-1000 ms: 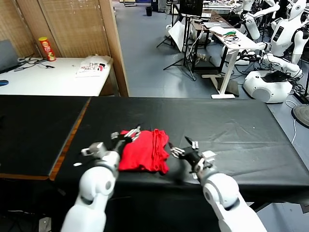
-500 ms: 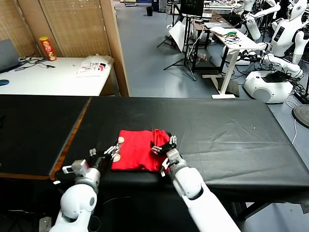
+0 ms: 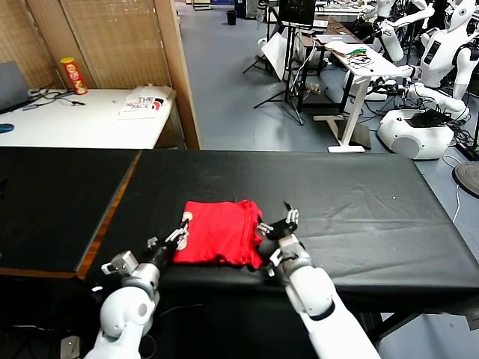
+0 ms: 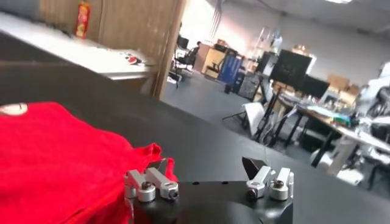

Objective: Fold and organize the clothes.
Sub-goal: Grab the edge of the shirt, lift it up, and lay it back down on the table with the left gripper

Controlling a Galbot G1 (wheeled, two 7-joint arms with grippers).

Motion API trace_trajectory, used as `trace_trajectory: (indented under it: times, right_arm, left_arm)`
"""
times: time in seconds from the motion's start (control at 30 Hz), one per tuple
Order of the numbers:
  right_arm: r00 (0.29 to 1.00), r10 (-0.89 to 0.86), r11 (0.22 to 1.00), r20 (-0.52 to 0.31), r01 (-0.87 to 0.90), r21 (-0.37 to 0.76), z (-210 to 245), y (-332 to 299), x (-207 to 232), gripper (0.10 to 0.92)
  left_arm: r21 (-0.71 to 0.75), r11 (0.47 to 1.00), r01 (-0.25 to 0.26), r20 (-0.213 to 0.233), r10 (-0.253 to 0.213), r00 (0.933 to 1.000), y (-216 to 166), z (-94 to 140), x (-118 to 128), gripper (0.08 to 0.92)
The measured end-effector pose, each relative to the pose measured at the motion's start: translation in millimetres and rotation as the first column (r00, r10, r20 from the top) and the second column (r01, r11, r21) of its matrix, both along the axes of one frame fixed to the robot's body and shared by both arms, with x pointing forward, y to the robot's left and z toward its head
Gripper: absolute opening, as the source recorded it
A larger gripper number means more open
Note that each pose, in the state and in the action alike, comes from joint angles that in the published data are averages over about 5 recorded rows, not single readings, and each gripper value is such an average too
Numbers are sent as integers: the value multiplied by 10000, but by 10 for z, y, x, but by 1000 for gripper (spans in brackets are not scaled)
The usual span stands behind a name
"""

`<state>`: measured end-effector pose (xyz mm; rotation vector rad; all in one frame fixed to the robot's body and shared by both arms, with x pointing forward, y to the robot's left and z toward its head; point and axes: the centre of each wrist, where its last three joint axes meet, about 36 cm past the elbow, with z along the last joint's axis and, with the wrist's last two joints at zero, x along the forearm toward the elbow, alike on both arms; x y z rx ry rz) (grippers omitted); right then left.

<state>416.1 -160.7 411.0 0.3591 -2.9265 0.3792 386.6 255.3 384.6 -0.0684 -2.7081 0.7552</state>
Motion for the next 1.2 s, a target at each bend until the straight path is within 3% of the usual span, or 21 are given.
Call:
trace_trajectory:
  times: [0.33, 0.47, 0.7, 0.8, 1.03, 1.2]
  right_arm:
    - [9998, 33, 9995, 203, -39, 303, 131, -133, -169, 798]
    - [9997, 35, 9994, 248, -43, 341, 162, -134, -186, 798]
    - [9997, -71, 9993, 248, 62, 359, 179, -169, -228, 798]
    - [9996, -154, 9992, 231, 145, 379, 181, -183, -257, 798]
    - [9979, -615, 9979, 218, 611, 198, 177, -292, -324, 798]
    - [9963, -836, 9964, 205, 834, 122, 177, -380, -359, 798]
  left_arm:
    - [-1257, 9920, -112, -412, 60, 9991, -7, -98, 9, 772]
    - [-1305, 9914, -78, -466, 17, 9989, -30, -116, 22, 612]
    - [-1446, 9895, 12, -534, -90, 9985, -40, -129, 43, 240]
    - [-1348, 9909, 70, -482, -136, 9987, -44, -95, 59, 166]
    - [529, 9985, 101, 240, -114, 9996, 68, 98, 148, 154]
    - [3068, 9518, -48, 629, -153, 9979, 323, 271, 182, 154]
